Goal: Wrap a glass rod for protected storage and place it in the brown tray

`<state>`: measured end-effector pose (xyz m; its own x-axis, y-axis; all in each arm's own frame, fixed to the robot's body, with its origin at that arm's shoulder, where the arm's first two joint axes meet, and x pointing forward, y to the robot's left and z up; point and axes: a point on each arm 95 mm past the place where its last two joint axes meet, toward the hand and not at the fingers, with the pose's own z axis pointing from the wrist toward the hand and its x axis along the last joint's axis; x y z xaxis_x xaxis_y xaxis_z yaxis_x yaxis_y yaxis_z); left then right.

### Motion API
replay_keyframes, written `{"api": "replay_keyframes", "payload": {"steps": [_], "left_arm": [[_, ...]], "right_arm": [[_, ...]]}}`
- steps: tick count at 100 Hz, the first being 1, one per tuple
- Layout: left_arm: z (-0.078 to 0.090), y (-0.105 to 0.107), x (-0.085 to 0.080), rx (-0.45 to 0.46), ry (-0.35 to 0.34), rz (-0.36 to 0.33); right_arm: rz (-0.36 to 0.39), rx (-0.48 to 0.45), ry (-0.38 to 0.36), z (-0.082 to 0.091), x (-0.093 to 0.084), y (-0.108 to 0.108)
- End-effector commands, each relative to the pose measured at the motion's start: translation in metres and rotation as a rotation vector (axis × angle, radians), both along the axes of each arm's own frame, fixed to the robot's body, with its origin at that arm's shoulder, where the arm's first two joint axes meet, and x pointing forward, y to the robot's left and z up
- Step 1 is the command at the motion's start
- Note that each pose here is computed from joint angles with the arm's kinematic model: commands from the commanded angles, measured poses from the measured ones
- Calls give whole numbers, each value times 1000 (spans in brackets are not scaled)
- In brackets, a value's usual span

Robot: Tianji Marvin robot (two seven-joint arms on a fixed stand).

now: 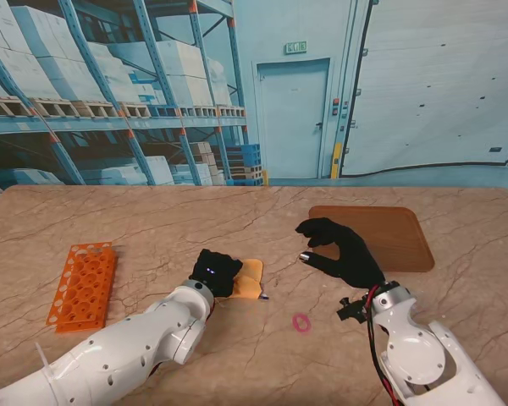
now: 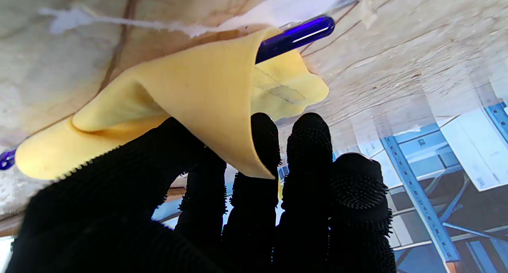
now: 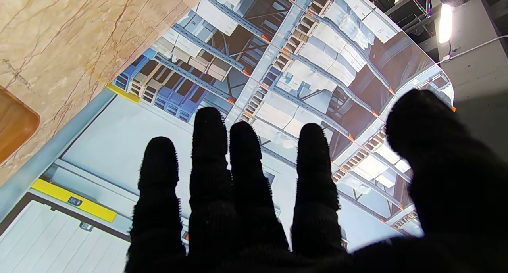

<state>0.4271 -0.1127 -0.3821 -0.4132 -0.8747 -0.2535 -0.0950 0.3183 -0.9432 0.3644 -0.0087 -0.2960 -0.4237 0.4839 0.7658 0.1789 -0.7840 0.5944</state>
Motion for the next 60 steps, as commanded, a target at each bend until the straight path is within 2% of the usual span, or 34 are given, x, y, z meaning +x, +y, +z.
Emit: {"api": "replay_keyframes", "payload": {"steps": [1,34,60], "left_arm": [[-3,0,0,16,-2,2],[-7,1,0,64,-31,-19],[-4,4,-2,47,-37,-4]], "right_arm": [[3,4,1,0,-1,2],[20,-20,7,-1,4,11],[46,-149,-14,-7,14,22]]}}
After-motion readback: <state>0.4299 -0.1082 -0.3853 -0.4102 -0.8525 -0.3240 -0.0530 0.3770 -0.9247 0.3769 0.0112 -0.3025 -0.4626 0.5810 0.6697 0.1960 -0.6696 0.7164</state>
